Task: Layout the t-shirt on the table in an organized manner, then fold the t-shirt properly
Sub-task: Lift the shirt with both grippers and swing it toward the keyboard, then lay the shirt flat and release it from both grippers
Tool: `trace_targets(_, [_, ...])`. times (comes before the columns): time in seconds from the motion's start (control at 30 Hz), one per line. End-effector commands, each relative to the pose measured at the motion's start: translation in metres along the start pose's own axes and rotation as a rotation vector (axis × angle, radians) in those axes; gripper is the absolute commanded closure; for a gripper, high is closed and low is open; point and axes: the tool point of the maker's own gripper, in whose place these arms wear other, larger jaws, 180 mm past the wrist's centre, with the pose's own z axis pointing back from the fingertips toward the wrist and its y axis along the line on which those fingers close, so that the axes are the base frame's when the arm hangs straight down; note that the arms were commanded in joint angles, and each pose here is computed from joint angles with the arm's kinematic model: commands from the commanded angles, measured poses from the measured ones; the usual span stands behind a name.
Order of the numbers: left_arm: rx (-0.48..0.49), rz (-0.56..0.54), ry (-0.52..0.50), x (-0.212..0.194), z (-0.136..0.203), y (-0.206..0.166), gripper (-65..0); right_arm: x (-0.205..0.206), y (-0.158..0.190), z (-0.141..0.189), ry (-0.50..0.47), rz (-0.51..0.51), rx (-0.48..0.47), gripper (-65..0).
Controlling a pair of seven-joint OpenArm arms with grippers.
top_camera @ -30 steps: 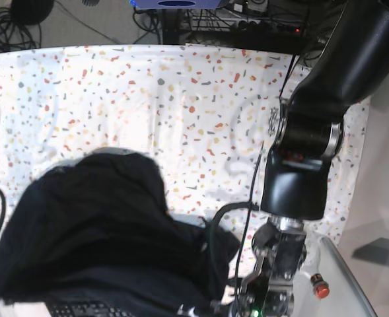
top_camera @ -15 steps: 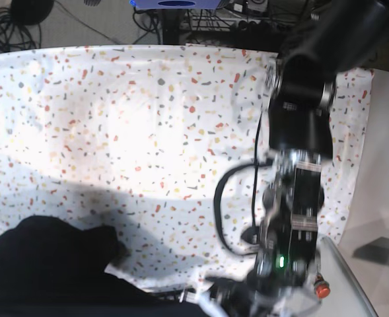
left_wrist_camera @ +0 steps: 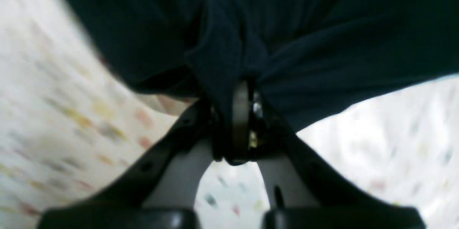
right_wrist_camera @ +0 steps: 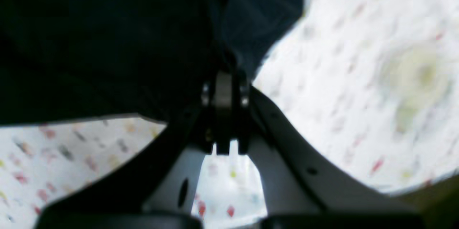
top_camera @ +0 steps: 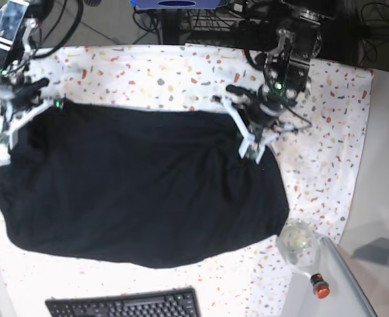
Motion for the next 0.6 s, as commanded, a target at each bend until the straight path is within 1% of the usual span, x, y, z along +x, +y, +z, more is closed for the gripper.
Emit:
trace_targets(0.0, [0.009, -0.001, -0.036, 0.004, 0.000, 0.004, 0.0, 0.000, -0.005, 0.002, -0.021, -0.003, -0.012, 0.0])
trace_targets(0.1, [0.002, 0.009, 0.001, -0.019, -0.002, 0.002, 0.0, -0.025, -0.006, 0.004, 0.010, -0.008, -0.013, 0.0])
trace_targets(0.27, [0.000, 0.009, 0.010, -0.025, -0.001, 0.000, 0.0, -0.038, -0.009, 0.006, 0.025, -0.007, -0.022, 0.0])
trace_targets(0.43, [0.000, 0.010, 0.012, -0.025, -0.001, 0.000, 0.0, -0.057, -0.041, 0.005, 0.065, -0.145, -0.144, 0.0])
trace_targets(0.5, [0.000, 0.010, 0.016, -0.027, -0.001, 0.000, 0.0, -0.064, -0.051, 0.006, 0.087, -0.182, -0.169, 0.0])
trace_targets(0.57, [0.001, 0.013, 0.016, -0.026, -0.001, 0.001, 0.0, -0.074, -0.056, 0.008, 0.144, -0.212, -0.181, 0.0])
